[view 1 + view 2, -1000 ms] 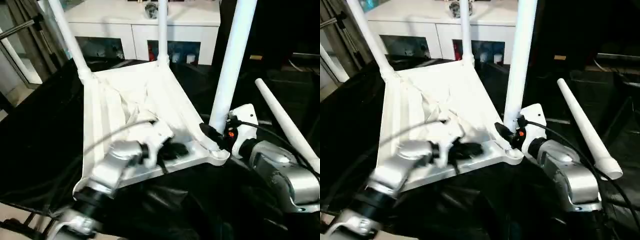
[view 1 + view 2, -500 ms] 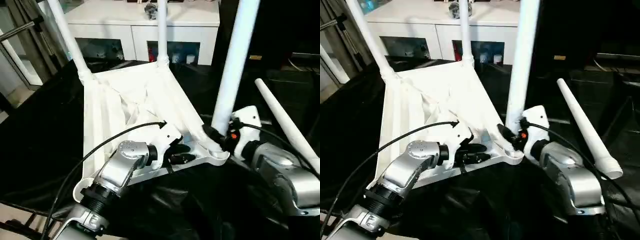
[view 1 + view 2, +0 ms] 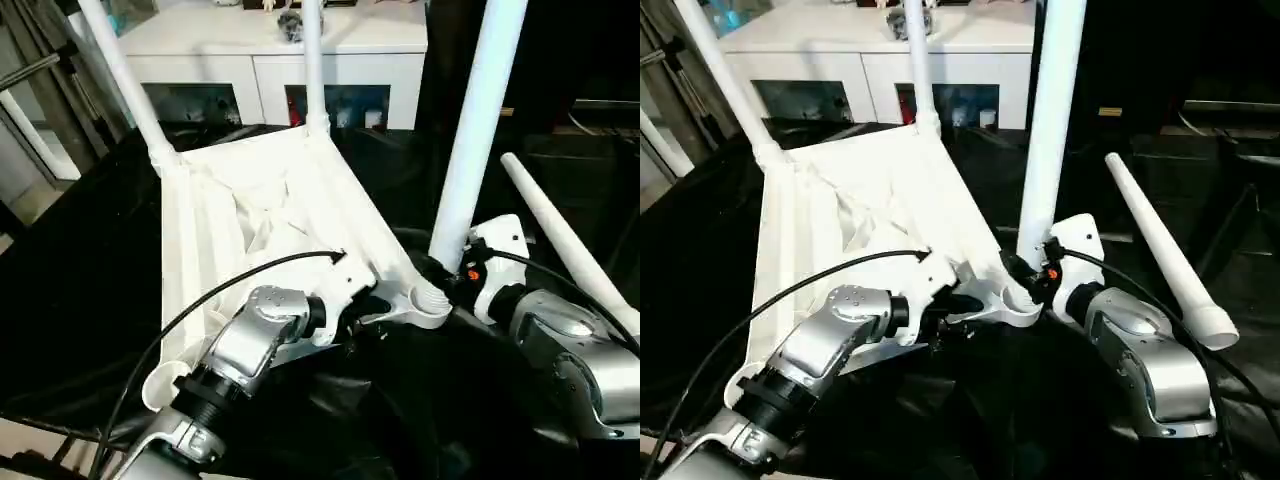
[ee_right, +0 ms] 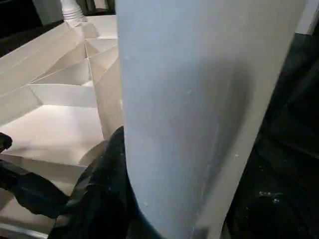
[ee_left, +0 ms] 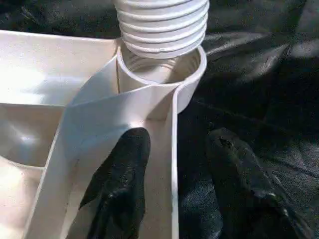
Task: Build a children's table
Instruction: Insert table leg to table base
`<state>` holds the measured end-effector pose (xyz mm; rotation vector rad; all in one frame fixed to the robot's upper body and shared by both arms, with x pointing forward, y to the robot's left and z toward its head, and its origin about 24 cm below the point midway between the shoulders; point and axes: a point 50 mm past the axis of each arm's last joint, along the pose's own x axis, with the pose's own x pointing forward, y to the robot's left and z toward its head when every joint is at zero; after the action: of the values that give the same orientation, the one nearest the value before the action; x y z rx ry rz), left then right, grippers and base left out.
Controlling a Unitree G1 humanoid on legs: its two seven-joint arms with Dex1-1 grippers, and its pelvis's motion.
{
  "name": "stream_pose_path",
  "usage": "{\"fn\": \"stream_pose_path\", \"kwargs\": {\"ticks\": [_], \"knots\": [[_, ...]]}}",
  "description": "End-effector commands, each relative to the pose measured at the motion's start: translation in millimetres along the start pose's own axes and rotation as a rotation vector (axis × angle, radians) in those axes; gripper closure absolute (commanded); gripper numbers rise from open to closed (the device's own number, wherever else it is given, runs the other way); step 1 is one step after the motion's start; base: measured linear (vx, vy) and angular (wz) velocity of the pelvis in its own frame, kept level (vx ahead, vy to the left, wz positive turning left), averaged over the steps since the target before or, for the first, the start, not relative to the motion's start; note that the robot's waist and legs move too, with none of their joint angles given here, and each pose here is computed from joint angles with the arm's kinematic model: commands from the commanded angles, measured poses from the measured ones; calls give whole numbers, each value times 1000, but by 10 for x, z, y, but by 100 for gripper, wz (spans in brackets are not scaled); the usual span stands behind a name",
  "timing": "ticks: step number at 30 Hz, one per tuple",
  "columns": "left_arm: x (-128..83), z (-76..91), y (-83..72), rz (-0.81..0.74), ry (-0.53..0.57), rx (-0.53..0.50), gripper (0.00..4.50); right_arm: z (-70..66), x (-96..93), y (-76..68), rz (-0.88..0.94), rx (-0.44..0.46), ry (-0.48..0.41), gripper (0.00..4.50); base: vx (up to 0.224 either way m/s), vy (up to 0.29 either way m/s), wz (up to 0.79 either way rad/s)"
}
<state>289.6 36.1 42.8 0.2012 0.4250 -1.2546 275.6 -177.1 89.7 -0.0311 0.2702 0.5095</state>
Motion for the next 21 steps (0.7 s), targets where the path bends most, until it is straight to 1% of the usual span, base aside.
{"fn": "stream_pose_path", "kwargs": {"ticks": [1, 4, 6, 7, 9, 12, 13, 14, 16, 17, 18, 21], "knots": [[-31, -128, 54, 46, 69, -37, 277, 73, -6, 18, 8, -14, -23, 258, 0, 0, 0], [-65, -141, 81, 68, 72, -53, 311, 78, -6, 45, 17, -11, -25, 258, 0, 0, 0], [-74, -142, 86, 71, 70, -62, 315, 79, -8, 50, 20, -11, -26, 258, 0, 0, 0], [-92, -147, 87, 76, 68, -71, 323, 73, -4, 54, 22, -11, -24, 258, 0, 0, 0], [-108, -151, 83, 74, 70, -72, 351, 72, -3, 56, 23, -11, -24, 258, 0, 0, 0], [-164, -194, 78, 80, 96, -78, 360, 74, 2, 61, 27, -11, -24, 258, 0, 0, 0], [-191, -226, 81, 89, 116, -73, 372, 75, 5, 62, 29, -12, -23, 258, 0, 0, 0], [-191, -226, 81, 89, 116, -73, 397, 75, 5, 62, 29, -12, -23, 258, 0, 0, 0], [-270, -321, 89, 102, 165, -55, 406, 81, 19, 74, 43, -17, -21, 258, 0, 0, 0], [-270, -321, 89, 102, 165, -55, 416, 81, 19, 74, 43, -17, -21, 258, 0, 0, 0], [-283, -332, 90, 104, 170, -52, 416, 82, 21, 77, 46, -17, -21, 258, 0, 0, 0], [-307, -347, 92, 104, 176, -51, 447, 84, 25, 78, 50, -19, -20, 258, 0, 0, 0]]}}
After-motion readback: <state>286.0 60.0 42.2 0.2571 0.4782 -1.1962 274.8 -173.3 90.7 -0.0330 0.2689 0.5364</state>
